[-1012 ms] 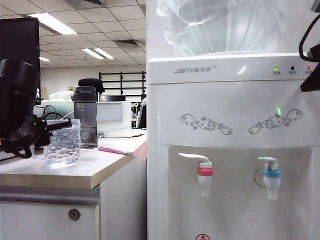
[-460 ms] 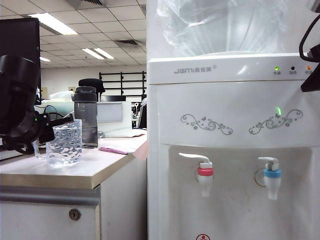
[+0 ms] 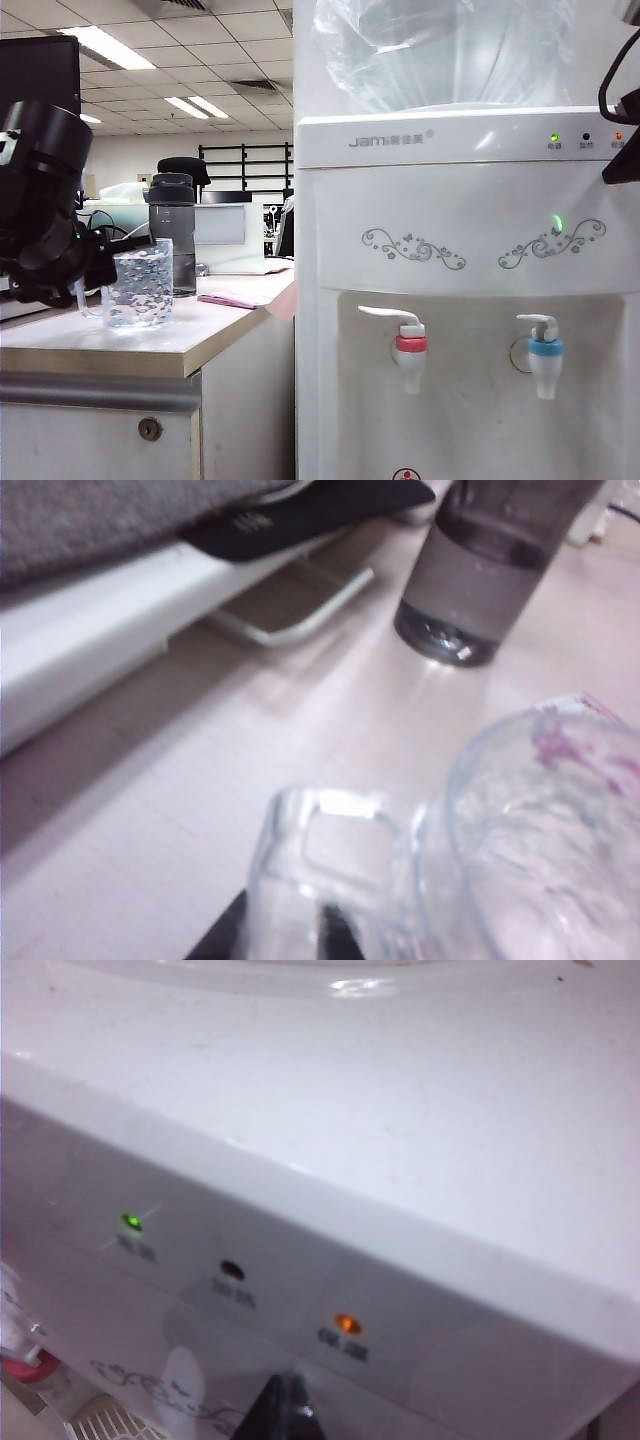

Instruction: Pick up the plastic mug from the left desk, go to the cold water outlet of the water dispenser, press the vertical switch to get some water, then put the mug back on the desk.

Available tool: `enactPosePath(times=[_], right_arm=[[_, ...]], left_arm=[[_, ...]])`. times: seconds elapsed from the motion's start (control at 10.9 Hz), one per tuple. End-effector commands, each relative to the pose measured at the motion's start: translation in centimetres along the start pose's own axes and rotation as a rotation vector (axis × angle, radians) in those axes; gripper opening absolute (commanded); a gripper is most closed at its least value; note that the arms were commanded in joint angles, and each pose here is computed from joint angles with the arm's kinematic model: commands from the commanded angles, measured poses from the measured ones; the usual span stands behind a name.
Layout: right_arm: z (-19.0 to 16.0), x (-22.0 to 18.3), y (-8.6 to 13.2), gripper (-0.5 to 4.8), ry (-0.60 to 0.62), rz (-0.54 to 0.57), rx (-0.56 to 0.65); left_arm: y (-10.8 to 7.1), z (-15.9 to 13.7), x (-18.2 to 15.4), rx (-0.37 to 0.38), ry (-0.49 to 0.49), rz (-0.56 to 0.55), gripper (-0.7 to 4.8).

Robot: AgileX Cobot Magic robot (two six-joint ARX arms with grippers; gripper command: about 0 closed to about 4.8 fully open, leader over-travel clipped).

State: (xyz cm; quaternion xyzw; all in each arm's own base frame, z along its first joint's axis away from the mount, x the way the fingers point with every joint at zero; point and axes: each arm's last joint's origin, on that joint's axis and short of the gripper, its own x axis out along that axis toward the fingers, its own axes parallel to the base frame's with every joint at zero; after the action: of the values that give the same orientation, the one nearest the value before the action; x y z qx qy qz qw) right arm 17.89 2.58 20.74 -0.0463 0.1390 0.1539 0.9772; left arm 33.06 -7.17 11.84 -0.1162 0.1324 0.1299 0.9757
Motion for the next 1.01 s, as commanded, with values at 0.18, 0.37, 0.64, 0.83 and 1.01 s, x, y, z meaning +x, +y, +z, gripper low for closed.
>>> enactPosePath(times=[0.18,0.37,0.64,0.83,1.01], right_arm=[[0.8,0.0,-0.5,-0.01,-0.054,-0.088,-0.007],[0.8,0.0,-0.5,-0.01,-0.055,-0.089,-0.007],[0.8,0.0,-0.5,-0.01,-0.054,-0.088,-0.007],[0.8,0.0,-0.5,-0.01,-0.052,-0.091,-0.006],[0.8,0.0,-0.5,-0.01,-0.052,-0.09,-0.007]], left_arm=[[0.6,-0.5,-2.3,0.008,0.016,-0.009,0.89],[1.0,-0.2,-4.0,0.005,0.016,-0.052,0.88],[1.4,1.8,-7.8,-0.022,-0.064,-0.105,0.49],[0.8,5.5,-10.7,0.022,-0.18,-0.333,-0.08],[2.6,6.9,-15.0,0.142,-0.256,-0.386,-0.08]])
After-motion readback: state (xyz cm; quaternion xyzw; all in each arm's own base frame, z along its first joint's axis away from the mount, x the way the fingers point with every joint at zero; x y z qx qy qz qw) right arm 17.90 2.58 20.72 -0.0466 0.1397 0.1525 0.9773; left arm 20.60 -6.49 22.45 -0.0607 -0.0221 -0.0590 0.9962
